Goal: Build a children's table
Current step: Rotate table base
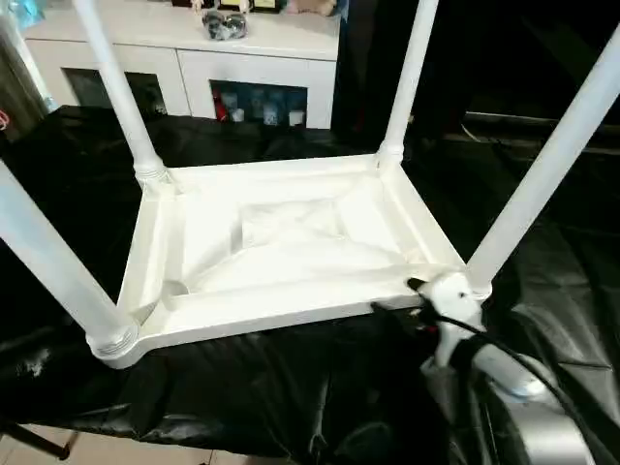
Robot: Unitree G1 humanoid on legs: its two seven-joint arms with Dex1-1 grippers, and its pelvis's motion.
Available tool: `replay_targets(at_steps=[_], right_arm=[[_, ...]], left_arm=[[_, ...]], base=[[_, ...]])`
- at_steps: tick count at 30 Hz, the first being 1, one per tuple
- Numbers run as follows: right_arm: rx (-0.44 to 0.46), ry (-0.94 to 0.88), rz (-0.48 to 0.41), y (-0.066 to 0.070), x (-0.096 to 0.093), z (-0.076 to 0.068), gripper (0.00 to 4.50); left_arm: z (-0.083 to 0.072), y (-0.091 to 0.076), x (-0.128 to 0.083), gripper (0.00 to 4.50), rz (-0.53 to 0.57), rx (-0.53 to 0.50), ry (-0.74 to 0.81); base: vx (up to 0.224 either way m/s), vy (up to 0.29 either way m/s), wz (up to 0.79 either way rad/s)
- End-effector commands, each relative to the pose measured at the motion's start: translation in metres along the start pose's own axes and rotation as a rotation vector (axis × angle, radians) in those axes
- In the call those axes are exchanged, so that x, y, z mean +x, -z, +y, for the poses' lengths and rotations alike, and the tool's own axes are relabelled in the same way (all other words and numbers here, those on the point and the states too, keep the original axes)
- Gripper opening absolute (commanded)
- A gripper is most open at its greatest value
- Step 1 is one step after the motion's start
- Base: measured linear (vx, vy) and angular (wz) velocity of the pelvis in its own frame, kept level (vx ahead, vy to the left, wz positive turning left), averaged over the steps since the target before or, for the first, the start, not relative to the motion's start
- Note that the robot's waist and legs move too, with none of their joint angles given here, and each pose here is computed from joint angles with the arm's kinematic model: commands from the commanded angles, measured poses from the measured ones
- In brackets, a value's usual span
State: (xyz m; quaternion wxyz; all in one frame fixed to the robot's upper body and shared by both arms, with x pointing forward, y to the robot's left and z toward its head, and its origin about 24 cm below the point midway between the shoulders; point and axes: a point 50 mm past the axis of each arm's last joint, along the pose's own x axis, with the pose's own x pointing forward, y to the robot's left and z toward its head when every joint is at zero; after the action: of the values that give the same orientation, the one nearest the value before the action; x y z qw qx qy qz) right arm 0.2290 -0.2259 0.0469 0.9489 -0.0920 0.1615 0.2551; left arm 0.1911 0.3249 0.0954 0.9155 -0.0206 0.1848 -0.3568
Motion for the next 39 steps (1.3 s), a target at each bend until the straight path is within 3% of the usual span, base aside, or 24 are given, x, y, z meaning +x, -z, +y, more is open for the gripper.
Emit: replay_targets(at_steps=[1, 2, 7, 10, 14, 19, 23, 27, 29, 36, 39], right_arm=[[0.01, -0.021, 0.012, 0.0, -0.006, -0.003, 3.88], [0.01, -0.021, 0.012, 0.0, -0.006, -0.003, 3.88], [-0.025, -0.042, 0.113, 0.011, -0.016, -0.01, 3.88], [-0.039, -0.01, 0.164, 0.016, -0.015, -0.014, 3.88], [-0.01, 0.062, 0.196, 0.021, -0.012, -0.022, 3.88], [0.009, 0.151, 0.225, 0.025, -0.008, -0.03, 3.88], [0.001, 0.164, 0.212, 0.023, 0.008, -0.028, 3.88], [-0.009, 0.137, 0.201, 0.021, 0.02, -0.024, 3.88], [0.001, 0.128, 0.163, 0.014, 0.042, -0.021, 3.88], [0.014, 0.116, 0.097, -0.001, 0.069, -0.014, 3.88], [0.031, 0.061, 0.037, -0.016, 0.092, 0.001, 3.88]], left_arm=[[0.002, -0.004, 0.001, 4.45, -0.037, 0.014, 0.0], [0.002, -0.004, 0.001, 4.45, -0.037, 0.014, 0.0], [-0.009, -0.011, 0.046, 4.45, -0.206, 0.001, 0.087], [-0.01, -0.014, 0.061, 4.45, -0.252, 0.0, 0.085], [-0.011, -0.014, 0.079, 4.45, -0.243, 0.039, 0.082], [-0.022, -0.018, 0.086, 4.45, -0.259, -0.001, 0.171], [-0.038, -0.023, 0.083, 4.45, -0.241, -0.046, 0.33], [-0.043, -0.024, 0.081, 4.45, -0.218, -0.064, 0.385], [-0.051, -0.029, 0.08, 4.45, -0.201, -0.095, 0.46], [-0.063, -0.035, 0.081, 4.45, -0.197, -0.127, 0.527], [-0.079, -0.037, 0.088, 4.45, -0.202, -0.175, 0.609]], base=[[0.0, 0.0, 0.0], [0.0, 0.0, 0.0], [0.0, 0.0, 0.0], [0.0, 0.0, 0.0], [0.0, 0.0, 0.0], [0.0, 0.0, 0.0], [0.0, 0.0, 0.0], [0.0, 0.0, 0.0], [0.0, 0.0, 0.0], [0.0, 0.0, 0.0], [0.0, 0.0, 0.0]])
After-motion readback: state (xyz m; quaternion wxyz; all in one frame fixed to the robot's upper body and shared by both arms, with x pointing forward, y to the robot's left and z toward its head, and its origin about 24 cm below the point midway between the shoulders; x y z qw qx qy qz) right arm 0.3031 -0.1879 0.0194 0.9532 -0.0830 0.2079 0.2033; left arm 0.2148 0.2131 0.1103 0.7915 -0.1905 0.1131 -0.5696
